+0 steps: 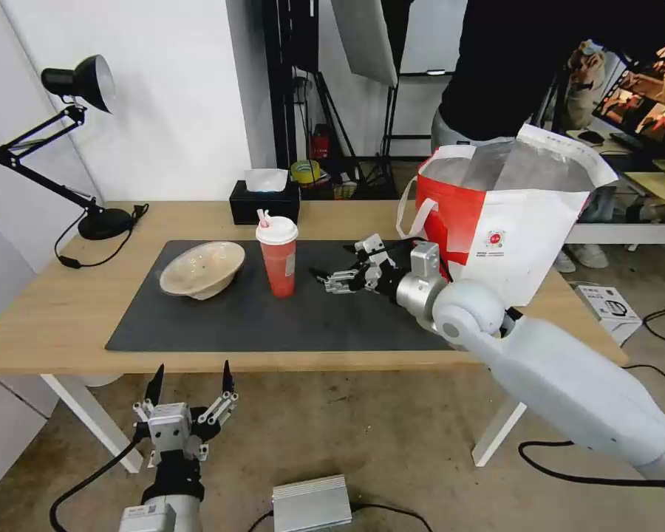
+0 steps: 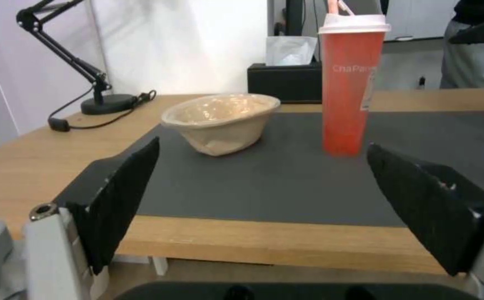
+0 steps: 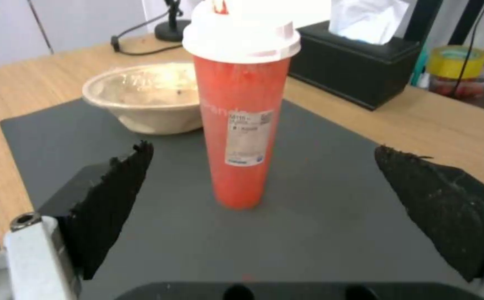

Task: Pick up the trash from the table and place it into the takeout bag.

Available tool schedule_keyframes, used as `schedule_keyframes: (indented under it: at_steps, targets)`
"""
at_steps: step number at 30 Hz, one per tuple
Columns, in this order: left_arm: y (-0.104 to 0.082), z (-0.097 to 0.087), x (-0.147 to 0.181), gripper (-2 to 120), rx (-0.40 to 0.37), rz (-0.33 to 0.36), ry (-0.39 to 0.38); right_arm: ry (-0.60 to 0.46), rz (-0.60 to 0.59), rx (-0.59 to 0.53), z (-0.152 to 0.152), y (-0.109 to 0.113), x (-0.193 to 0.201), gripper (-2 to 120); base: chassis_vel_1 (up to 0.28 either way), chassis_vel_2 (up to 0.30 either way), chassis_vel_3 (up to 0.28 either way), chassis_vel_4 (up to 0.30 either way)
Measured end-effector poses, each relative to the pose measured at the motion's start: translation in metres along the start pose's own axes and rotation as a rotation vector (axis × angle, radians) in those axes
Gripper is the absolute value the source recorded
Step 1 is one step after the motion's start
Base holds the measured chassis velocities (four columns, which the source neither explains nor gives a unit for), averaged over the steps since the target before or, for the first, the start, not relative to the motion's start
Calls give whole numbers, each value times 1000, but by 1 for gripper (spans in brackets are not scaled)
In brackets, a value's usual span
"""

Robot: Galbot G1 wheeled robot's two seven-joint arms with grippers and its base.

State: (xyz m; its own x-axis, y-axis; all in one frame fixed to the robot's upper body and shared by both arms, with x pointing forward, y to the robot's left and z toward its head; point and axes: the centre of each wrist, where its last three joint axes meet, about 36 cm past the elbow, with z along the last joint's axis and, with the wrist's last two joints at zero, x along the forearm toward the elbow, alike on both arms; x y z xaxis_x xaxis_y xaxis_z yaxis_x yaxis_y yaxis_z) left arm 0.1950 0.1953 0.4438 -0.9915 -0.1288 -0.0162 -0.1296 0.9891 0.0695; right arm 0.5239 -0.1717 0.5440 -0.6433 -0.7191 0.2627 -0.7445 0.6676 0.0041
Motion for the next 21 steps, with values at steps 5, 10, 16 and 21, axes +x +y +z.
schedule_keyframes:
  at_steps: [5, 10, 16, 21]
  targets:
    - [-1, 1, 0, 100, 2, -1, 2, 35, 2, 11, -9, -2, -9, 100, 0, 0, 0, 0]
    - [-2, 2, 0, 100, 1, -5, 2, 49, 12, 25, -16, -2, -21, 100, 0, 0, 0, 0]
    - [-1, 2, 0, 100, -1, -7, 4, 73, 32, 42, -23, -2, -38, 100, 0, 0, 0, 0]
    - [-1, 3, 0, 100, 0, -9, 6, 76, 34, 42, -27, -2, -49, 100, 0, 0, 0, 0]
